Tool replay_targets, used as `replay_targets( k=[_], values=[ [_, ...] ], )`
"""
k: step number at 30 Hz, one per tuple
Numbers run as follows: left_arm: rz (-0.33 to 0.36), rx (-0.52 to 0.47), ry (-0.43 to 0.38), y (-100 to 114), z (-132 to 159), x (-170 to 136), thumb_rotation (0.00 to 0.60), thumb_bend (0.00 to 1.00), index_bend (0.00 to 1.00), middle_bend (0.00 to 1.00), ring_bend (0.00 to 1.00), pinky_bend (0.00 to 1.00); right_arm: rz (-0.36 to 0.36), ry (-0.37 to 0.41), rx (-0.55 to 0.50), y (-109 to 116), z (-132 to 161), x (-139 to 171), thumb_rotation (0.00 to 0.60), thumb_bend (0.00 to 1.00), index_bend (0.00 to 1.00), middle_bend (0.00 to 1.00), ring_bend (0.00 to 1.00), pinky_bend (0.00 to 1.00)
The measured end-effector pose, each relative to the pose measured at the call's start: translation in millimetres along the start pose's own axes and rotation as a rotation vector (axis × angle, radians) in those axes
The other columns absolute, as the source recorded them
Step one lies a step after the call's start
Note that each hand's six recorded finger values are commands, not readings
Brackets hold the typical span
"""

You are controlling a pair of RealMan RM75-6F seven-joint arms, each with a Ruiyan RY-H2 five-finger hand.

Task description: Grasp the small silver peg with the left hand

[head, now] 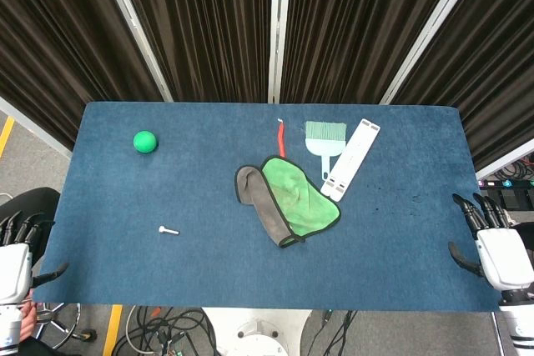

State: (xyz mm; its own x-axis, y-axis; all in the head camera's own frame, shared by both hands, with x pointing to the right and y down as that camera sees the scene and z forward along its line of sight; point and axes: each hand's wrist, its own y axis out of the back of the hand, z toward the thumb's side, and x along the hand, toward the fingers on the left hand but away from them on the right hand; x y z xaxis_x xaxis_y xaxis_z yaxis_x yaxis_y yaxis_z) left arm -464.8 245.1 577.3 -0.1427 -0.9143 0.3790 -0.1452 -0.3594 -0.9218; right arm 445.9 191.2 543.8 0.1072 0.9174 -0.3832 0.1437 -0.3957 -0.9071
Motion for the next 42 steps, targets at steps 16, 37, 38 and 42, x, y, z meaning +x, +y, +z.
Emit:
replay_targets(
  k=[16, 37, 38, 42],
  values=[
    [0.038, 0.019, -0.105, 14, 21, 15, 0.600, 0.06, 0.26, 0.16, 0.00, 0.00, -0.042, -0.016, -0.012, 8, -6, 7, 0.600, 0.27, 0.02, 0.16, 0.02, 0.04],
    [-0.239, 0.114, -0.424, -59, 145, 87, 0.600, 0.12, 0.38, 0.17, 0.00, 0.00, -0.040, 0.007, -0.008, 11, -4, -5, 0.600, 0.27, 0.02, 0.16, 0.02, 0.04],
    [-0.246, 0.142, -0.425, -65, 148, 86, 0.600, 0.12, 0.39, 0.17, 0.00, 0.00, -0.036, 0.007, -0.010, 10, -4, -5, 0.600, 0.27, 0.02, 0.16, 0.02, 0.04],
    [-0.263, 0.233, -0.427, -85, 156, 82, 0.600, 0.12, 0.40, 0.17, 0.00, 0.00, -0.027, 0.003, -0.017, 7, -6, -8, 0.600, 0.27, 0.02, 0.16, 0.02, 0.04]
  ],
)
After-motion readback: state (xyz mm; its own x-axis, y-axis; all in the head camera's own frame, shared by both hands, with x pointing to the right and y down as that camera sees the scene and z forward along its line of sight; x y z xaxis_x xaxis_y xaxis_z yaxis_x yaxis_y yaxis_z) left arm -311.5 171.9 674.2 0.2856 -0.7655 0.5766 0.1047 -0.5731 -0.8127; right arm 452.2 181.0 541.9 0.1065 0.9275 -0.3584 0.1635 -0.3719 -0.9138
